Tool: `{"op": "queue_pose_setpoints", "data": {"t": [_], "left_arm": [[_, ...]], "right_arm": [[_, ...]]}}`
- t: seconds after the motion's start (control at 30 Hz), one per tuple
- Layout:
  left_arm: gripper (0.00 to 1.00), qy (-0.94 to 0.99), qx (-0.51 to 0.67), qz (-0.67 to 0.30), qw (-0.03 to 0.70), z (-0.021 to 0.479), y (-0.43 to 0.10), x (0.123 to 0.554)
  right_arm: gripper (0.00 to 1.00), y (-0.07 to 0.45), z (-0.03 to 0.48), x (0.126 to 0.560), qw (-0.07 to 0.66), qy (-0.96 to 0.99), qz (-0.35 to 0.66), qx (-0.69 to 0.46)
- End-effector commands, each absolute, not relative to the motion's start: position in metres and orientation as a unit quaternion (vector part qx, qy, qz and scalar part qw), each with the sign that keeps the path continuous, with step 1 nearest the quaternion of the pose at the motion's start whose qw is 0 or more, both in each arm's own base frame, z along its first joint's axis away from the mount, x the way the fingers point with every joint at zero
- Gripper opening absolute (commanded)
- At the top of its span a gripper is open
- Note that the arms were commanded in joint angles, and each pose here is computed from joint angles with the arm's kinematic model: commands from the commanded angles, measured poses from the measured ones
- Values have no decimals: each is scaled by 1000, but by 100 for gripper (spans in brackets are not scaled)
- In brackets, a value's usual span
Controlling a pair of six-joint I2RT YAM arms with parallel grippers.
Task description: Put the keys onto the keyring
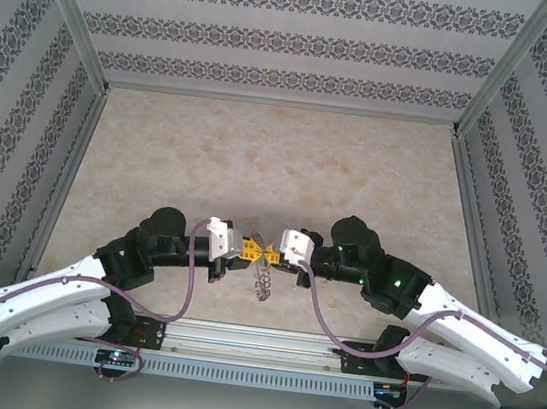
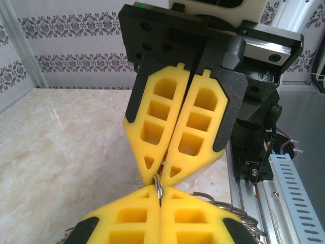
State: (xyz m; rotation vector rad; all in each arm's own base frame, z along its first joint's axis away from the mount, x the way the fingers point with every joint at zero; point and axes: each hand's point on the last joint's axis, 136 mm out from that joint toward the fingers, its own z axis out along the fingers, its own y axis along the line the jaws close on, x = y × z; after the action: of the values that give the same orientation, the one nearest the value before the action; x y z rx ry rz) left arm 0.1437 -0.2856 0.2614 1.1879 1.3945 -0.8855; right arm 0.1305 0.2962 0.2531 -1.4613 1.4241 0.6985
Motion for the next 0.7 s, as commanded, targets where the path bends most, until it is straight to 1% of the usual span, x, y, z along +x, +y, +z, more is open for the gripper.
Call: {"op": "queue_pose_setpoints", "data": {"t": [0.0, 0.23, 0.37, 0.57, 0.67], "left_arm": [[0, 545, 495, -392, 552, 288, -287, 138], [0, 594, 498, -340, 532, 265, -287, 157], [10, 615, 494, -313, 529, 259, -286, 168], [13, 630, 495, -291, 522, 255, -287, 177], [16, 640, 491, -281, 520, 252, -287, 183]], "right_arm": [[0, 298, 258, 131, 478, 573, 293, -597], [0, 299, 257, 135, 478, 573, 280, -603], [0, 299, 254, 139, 477, 579, 264, -606], [0, 301, 252, 142, 478, 581, 244, -613], [0, 301, 251, 141, 479, 580, 239, -614]]}}
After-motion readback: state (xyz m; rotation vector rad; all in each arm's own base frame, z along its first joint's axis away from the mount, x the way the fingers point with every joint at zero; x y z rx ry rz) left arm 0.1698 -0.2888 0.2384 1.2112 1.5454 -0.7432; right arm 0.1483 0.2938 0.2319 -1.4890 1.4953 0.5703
